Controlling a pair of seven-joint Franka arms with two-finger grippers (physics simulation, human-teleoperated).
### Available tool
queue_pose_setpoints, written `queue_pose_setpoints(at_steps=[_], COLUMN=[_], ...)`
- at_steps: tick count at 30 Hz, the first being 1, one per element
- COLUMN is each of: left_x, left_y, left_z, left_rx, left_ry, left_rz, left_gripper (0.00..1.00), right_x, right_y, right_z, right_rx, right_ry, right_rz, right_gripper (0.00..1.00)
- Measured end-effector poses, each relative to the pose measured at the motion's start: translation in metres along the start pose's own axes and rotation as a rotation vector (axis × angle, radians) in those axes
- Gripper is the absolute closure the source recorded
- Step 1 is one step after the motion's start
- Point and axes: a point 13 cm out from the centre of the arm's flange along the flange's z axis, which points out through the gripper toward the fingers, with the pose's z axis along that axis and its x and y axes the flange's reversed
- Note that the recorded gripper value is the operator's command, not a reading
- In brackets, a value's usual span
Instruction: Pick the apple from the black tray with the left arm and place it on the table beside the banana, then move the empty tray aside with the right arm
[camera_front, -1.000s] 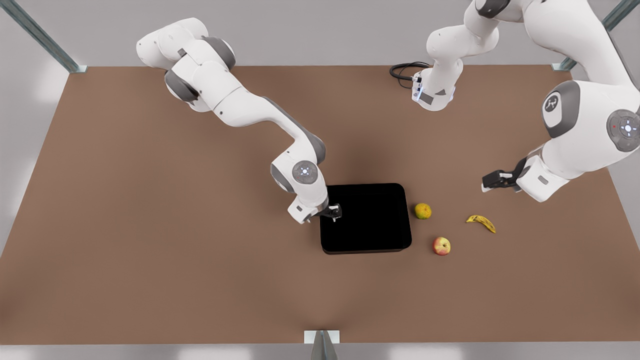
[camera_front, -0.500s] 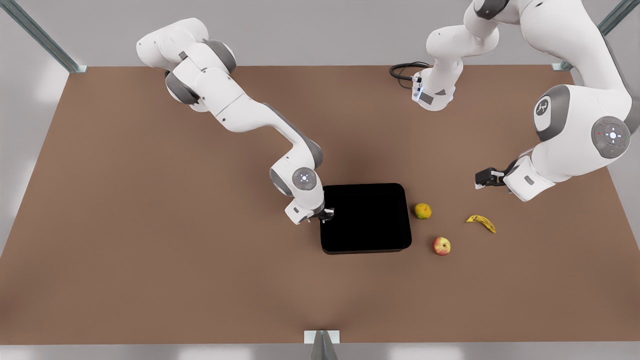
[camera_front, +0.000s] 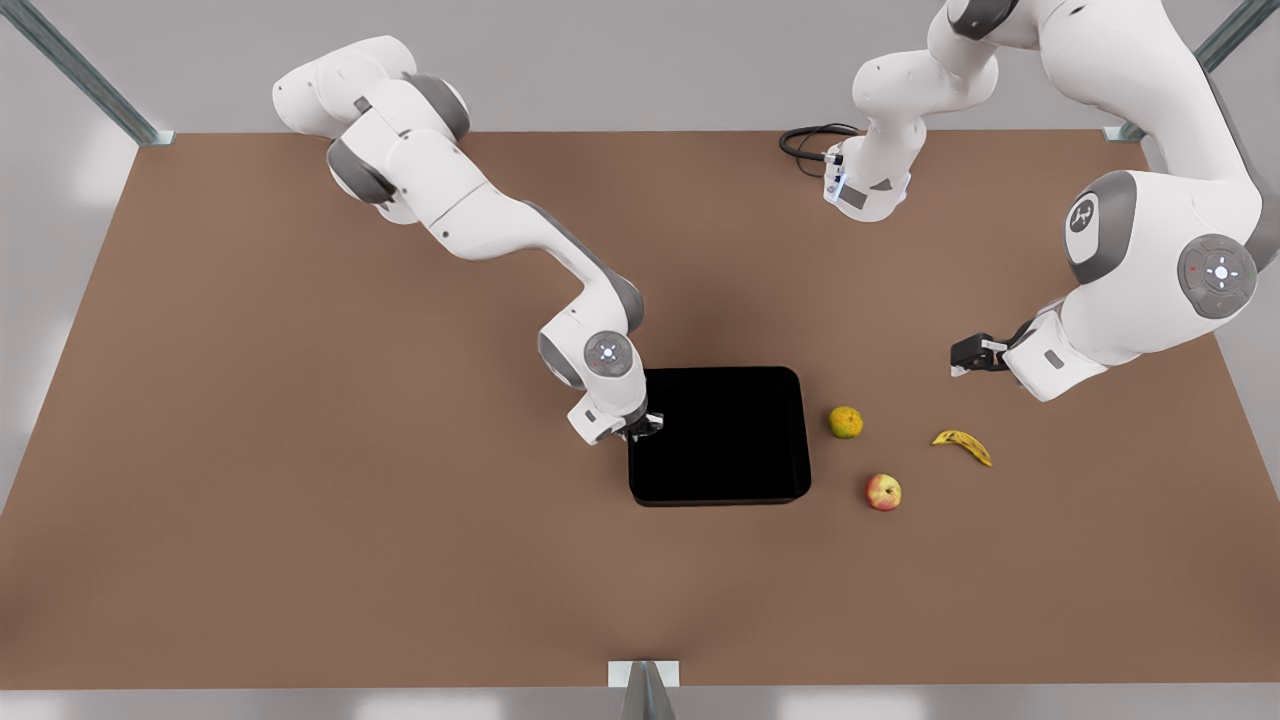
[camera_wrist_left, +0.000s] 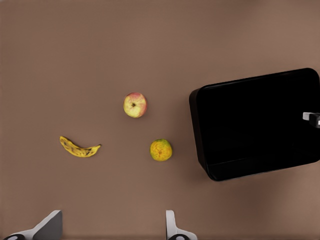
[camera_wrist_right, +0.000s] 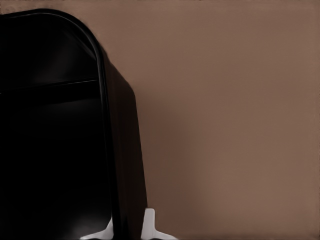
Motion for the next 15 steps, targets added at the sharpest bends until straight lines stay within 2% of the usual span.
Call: queue_pose_setpoints(at_steps=[5, 15], left_x=[0.000, 0.000], left_y=[-0.002, 0.000], left_z=[0.000, 0.001], left_rx=[-0.005, -0.015], left_ry=[0.001, 0.002], left_rz=[0.012, 0.024], left_gripper=[0.00, 0.00], right_x=[0.000, -0.032], right_y=[0.000, -0.023], right_z=[-0.001, -0.070], right_rx=[-0.001, 0.001], right_ry=[0.001, -0.004], right_rz=[-0.003, 0.015], right_gripper=[0.81, 0.83])
